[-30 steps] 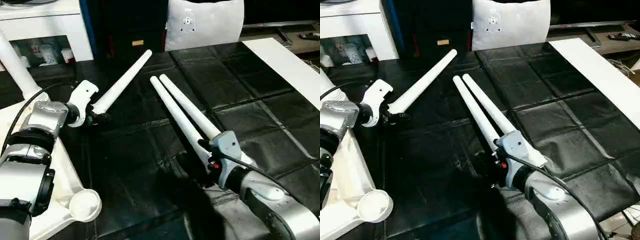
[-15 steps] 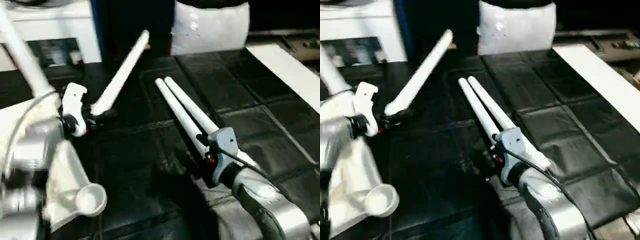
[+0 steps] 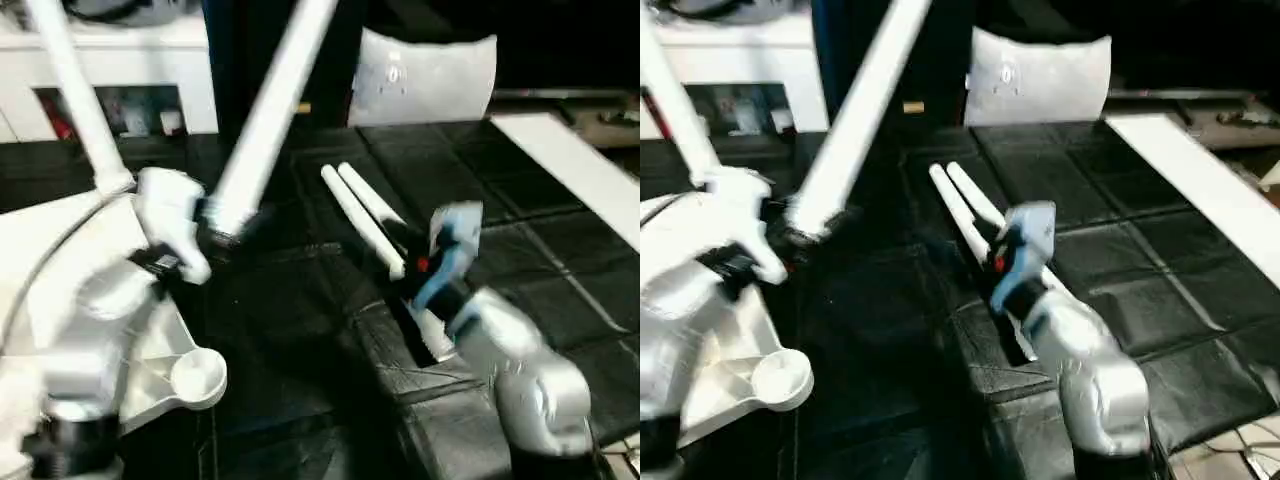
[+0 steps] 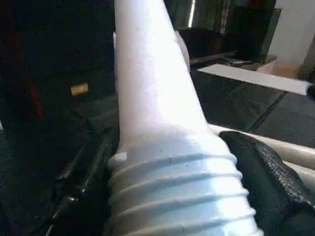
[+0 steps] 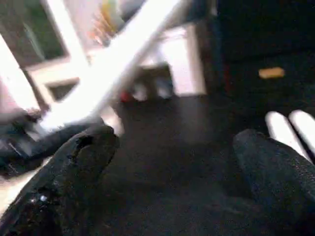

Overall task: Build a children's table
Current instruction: Pick table leg

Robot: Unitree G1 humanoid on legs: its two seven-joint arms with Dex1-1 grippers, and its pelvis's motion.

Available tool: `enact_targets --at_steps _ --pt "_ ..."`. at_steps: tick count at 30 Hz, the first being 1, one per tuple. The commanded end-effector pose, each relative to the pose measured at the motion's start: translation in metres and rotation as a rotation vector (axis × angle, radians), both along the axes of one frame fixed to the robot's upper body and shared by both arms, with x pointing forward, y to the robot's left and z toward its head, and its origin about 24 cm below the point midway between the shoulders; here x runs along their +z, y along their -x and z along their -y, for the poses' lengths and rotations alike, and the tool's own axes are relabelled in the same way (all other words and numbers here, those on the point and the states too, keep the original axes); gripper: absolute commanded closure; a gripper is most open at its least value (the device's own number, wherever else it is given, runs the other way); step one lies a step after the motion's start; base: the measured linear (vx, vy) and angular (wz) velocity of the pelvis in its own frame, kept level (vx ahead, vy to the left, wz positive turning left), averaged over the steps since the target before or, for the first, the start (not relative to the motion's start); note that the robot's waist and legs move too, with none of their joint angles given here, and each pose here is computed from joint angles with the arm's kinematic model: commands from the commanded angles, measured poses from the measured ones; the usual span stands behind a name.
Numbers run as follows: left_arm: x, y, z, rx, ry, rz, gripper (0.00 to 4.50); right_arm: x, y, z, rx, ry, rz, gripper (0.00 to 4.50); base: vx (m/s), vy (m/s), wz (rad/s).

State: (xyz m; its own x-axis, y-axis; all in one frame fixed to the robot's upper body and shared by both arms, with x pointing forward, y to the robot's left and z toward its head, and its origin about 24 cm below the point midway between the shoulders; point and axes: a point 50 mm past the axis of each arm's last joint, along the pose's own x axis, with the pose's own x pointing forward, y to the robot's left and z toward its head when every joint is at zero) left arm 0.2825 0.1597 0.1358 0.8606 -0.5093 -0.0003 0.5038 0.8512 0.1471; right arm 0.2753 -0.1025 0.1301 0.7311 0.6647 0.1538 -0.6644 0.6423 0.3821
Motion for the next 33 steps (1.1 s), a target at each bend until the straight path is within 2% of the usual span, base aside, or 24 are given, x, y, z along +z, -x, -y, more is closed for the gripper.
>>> enact_targets --at_steps 1,2,8,10,12,16,20,22,26,27,30,32,33 --pt "0.005 0.003 0.009 -0.008 -0.035 0.055 1.49 0.003 -0.001 0.004 0.019 -0.050 -0.017 0.00 0.000 0.000 0.00" --pt "0.002 0.004 0.016 -0.003 -0.080 0.095 1.49 0.008 -0.004 -0.001 0.066 -0.076 -0.025 0.00 0.000 0.000 0.00" --pt "0.002 0.008 0.032 -0.058 -0.149 0.182 1.49 0.015 -0.009 -0.010 0.118 -0.145 -0.061 0.00 0.000 0.000 0.00" --pt "0.002 0.013 0.042 -0.098 -0.199 0.253 1.49 0.017 -0.013 -0.015 0.136 -0.183 -0.087 0.00 0.000 0.000 0.00" --pt "-0.001 0.015 0.047 -0.117 -0.254 0.290 1.49 0.019 -0.014 -0.016 0.150 -0.210 -0.098 0.00 0.000 0.000 0.00" --pt "0.001 0.017 0.052 -0.121 -0.288 0.354 1.49 0.021 -0.018 -0.019 0.150 -0.219 -0.112 0.00 0.000 0.000 0.00" --pt "-0.001 0.018 0.055 -0.141 -0.343 0.383 1.49 0.022 -0.022 -0.020 0.138 -0.232 -0.111 0.00 0.000 0.000 0.00" --pt "-0.002 0.018 0.055 -0.134 -0.353 0.392 1.49 0.024 -0.022 -0.022 0.144 -0.251 -0.112 0.36 0.000 0.000 0.00" --pt "-0.001 0.017 0.054 -0.131 -0.380 0.424 1.49 0.026 -0.021 -0.024 0.168 -0.280 -0.115 0.56 0.000 0.000 0.00" --pt "0.000 0.017 0.054 -0.137 -0.388 0.440 1.49 0.026 -0.020 -0.025 0.175 -0.287 -0.117 0.80 0.000 0.000 0.00" --pt "-0.001 0.018 0.055 -0.153 -0.403 0.452 1.49 0.026 -0.020 -0.025 0.184 -0.306 -0.125 0.89 0.000 0.000 0.00" --pt "-0.001 0.017 0.056 -0.149 -0.409 0.458 1.49 0.025 -0.019 -0.026 0.200 -0.306 -0.129 1.17 0.000 0.000 0.00" --pt "-0.001 0.017 0.056 -0.146 -0.408 0.459 1.49 0.025 -0.019 -0.026 0.203 -0.305 -0.130 1.17 0.000 0.000 0.00"
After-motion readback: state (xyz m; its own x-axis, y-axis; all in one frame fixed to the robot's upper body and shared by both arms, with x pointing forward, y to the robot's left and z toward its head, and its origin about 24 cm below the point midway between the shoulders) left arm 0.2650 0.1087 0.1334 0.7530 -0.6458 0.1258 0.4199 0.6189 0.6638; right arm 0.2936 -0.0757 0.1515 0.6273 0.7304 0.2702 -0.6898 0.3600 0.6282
